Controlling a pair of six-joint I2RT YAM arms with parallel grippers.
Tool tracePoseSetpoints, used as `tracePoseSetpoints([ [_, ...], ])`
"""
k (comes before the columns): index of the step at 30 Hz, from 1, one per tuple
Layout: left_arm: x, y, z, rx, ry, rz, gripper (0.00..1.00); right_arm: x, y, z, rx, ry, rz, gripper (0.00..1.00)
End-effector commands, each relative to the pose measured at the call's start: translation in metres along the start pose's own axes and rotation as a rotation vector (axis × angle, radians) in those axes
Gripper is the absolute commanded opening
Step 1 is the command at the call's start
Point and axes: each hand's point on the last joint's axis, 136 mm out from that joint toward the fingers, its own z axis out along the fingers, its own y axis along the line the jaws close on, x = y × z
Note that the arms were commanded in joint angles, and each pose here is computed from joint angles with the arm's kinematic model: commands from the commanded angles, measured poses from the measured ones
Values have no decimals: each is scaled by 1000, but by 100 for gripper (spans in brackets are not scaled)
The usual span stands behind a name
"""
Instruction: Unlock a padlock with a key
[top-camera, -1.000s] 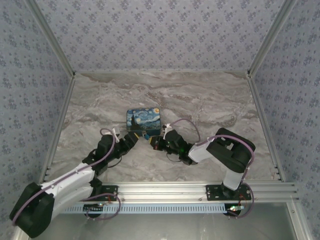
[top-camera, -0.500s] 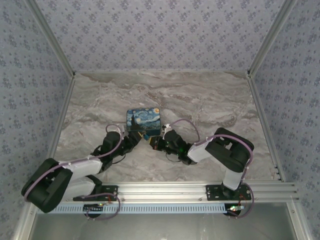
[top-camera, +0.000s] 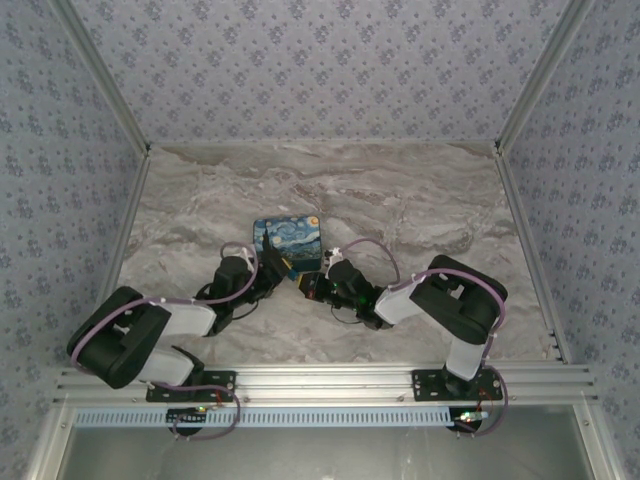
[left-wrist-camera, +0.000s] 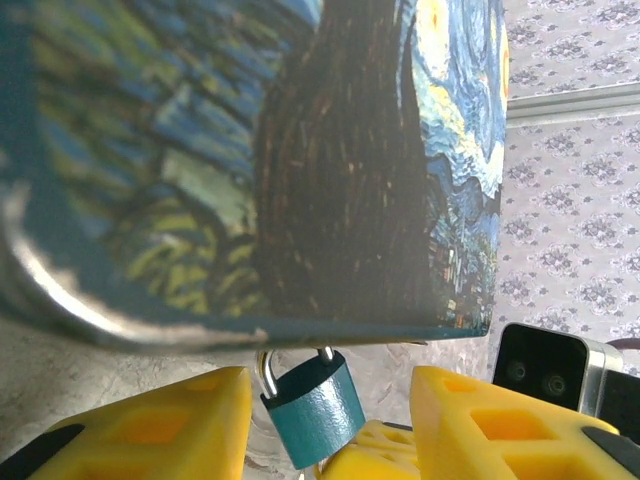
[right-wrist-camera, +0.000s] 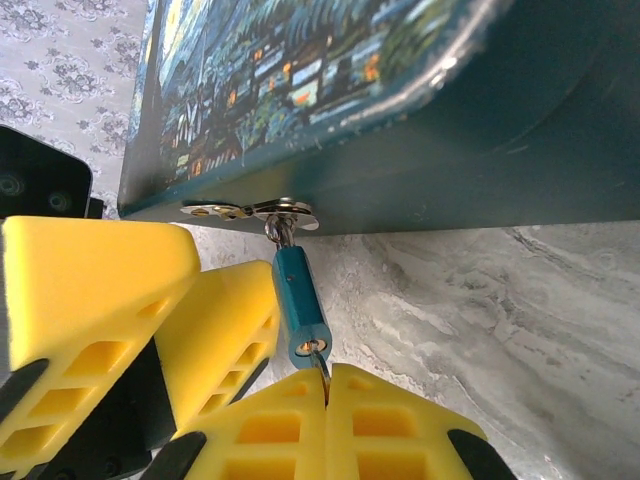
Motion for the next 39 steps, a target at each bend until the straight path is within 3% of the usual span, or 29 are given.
tracePoseSetpoints([
  [1, -6, -12, 4, 40, -12, -4, 44, -1, 9, 3, -23, -1, 22, 0],
  [15, 4, -10, 14, 26, 33, -18, 39, -2, 14, 3, -37, -1, 40, 0],
  [27, 10, -8, 25, 34, 44, -49, 30, -3, 16, 3, -50, 1, 65, 0],
  [39, 12, -10, 25, 21, 32, -49, 11, -6, 11, -3, -40, -13, 67, 1],
])
